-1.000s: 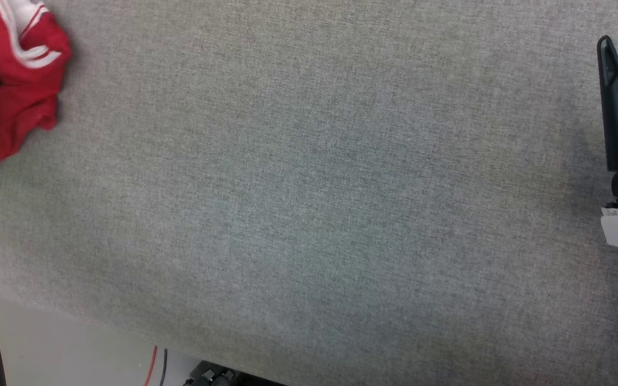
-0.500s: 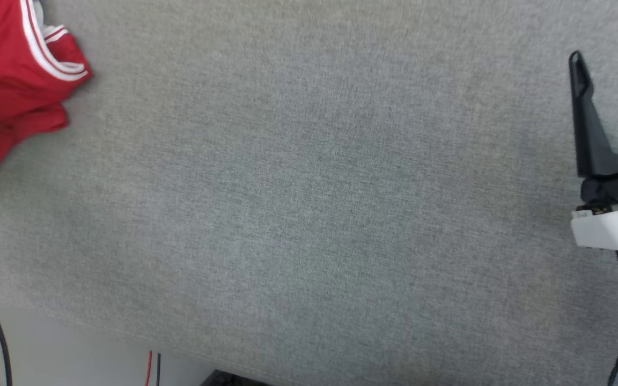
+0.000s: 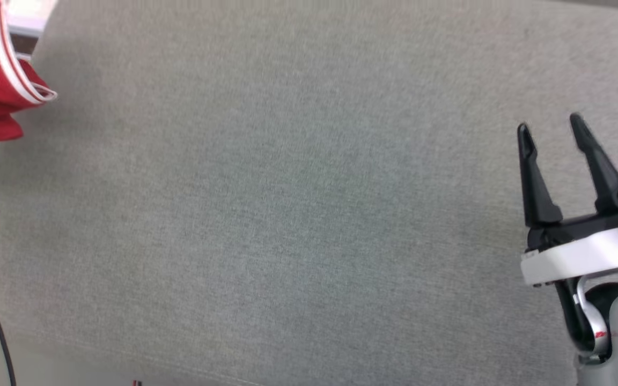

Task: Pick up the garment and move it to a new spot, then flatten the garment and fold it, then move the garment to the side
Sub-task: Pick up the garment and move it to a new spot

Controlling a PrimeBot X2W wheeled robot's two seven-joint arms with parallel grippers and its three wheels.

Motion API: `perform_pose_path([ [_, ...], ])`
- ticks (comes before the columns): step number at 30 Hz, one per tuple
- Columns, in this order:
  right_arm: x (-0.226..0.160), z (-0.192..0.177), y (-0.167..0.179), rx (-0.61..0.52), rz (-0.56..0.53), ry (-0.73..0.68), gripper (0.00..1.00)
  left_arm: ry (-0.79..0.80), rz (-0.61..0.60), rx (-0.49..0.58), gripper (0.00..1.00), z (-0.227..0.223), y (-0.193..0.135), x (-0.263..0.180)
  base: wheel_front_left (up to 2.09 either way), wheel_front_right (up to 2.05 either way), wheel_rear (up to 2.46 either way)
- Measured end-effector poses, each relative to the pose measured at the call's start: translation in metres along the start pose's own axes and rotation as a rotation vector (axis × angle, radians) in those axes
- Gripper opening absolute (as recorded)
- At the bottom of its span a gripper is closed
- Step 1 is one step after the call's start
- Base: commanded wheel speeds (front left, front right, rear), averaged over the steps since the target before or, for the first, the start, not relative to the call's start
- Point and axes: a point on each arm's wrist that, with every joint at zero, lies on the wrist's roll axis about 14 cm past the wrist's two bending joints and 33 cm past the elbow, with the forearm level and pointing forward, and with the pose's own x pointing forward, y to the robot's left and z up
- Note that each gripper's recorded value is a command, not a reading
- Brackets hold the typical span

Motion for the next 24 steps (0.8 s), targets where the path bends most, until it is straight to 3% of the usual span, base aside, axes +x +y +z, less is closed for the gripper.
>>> perform_pose_path([
  [8, -0.035, 0.027, 0.002, -0.022, -0.054, -0.028, 1.0, -0.085, -0.149, -0.007, 0.0, 0.003, -0.054, -0.035, 0.0, 0.0, 0.0],
  [16, -0.073, 0.051, -0.009, -0.051, -0.139, -0.059, 1.0, -0.118, -0.352, -0.038, 0.0, -0.007, -0.136, -0.086, 0.0, 0.0, 0.0],
  [24, -0.113, 0.067, -0.033, -0.08, -0.253, -0.078, 1.0, -0.028, -0.641, -0.049, 0.0, -0.043, -0.234, -0.156, 0.0, 0.0, 0.0],
])
